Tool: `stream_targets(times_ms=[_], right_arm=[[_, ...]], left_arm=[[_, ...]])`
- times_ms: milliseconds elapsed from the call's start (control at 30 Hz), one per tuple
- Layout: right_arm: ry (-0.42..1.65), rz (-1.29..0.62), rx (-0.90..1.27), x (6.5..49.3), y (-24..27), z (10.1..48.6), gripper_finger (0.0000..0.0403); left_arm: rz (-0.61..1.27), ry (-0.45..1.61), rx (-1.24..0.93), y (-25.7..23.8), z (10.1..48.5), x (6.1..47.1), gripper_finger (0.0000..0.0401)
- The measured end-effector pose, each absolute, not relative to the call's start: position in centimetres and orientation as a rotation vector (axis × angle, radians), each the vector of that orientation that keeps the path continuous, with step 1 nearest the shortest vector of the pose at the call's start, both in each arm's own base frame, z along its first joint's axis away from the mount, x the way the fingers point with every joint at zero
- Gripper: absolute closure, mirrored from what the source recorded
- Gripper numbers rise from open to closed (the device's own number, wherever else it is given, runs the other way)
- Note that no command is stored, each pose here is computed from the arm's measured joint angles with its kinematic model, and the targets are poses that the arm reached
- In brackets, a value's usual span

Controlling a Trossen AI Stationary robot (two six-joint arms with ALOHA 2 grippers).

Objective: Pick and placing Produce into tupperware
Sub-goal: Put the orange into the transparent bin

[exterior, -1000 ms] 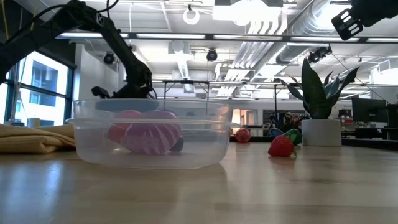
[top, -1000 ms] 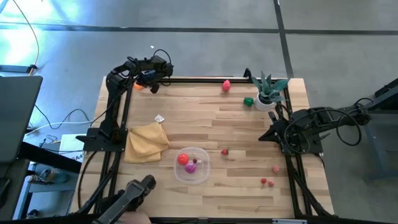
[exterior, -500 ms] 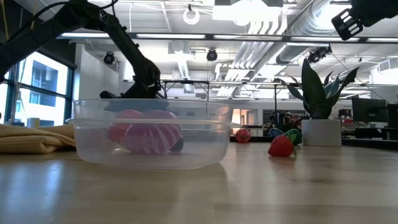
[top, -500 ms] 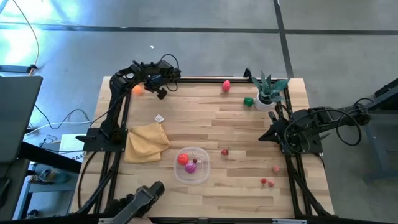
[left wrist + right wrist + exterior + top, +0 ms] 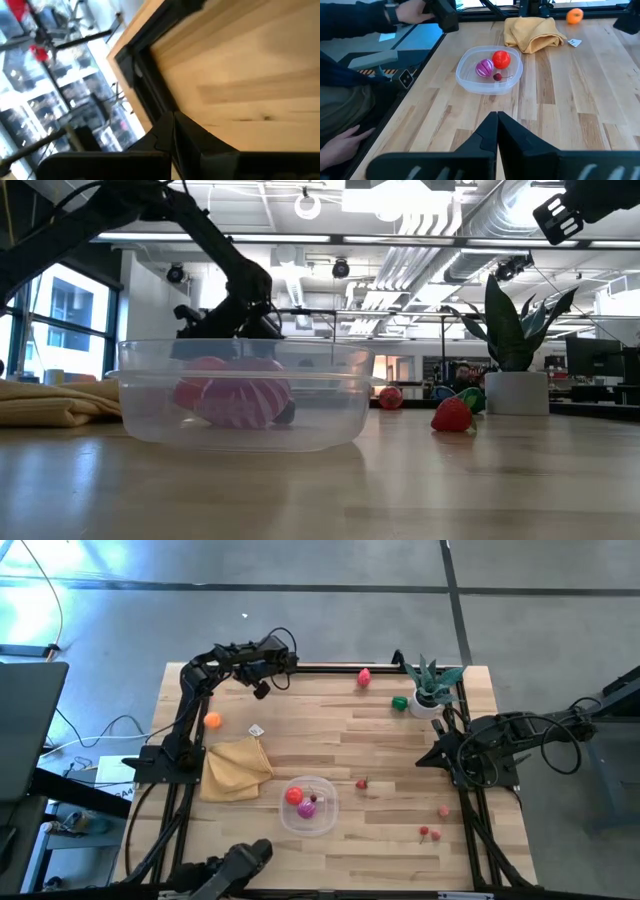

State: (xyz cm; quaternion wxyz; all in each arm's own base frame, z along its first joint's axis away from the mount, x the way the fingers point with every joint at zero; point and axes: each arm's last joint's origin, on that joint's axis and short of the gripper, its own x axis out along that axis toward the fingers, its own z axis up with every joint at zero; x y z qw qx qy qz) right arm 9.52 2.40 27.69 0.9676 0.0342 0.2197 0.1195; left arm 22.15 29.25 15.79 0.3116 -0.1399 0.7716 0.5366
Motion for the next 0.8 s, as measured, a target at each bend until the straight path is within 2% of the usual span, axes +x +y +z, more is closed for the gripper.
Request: stream_targets(times_ms=[167,300,500,800], right_arm=[[0.445,0.242,0.069,9.5,2.4,27.7,0.0402],[0.445,0.242,0.069,9.5,2.4,27.7,0.0402],[0.445,0.242,0.069,9.5,2.4,27.7,0.0402],[0.445,0.241,0.069,9.5,2.4,27.7,0.0402]], left_arm=[[1.274,2.055,-0.498,28.7,16.3,22.1,0.0394],[1.163,2.026,-0.704,28.3,16.2,22.3,0.0394],[0.860,2.030,-0.820,27.5,16.0,23.1,0.0400],[0.746,2.001,-0.894,26.8,16.0,23.9,0.0401]])
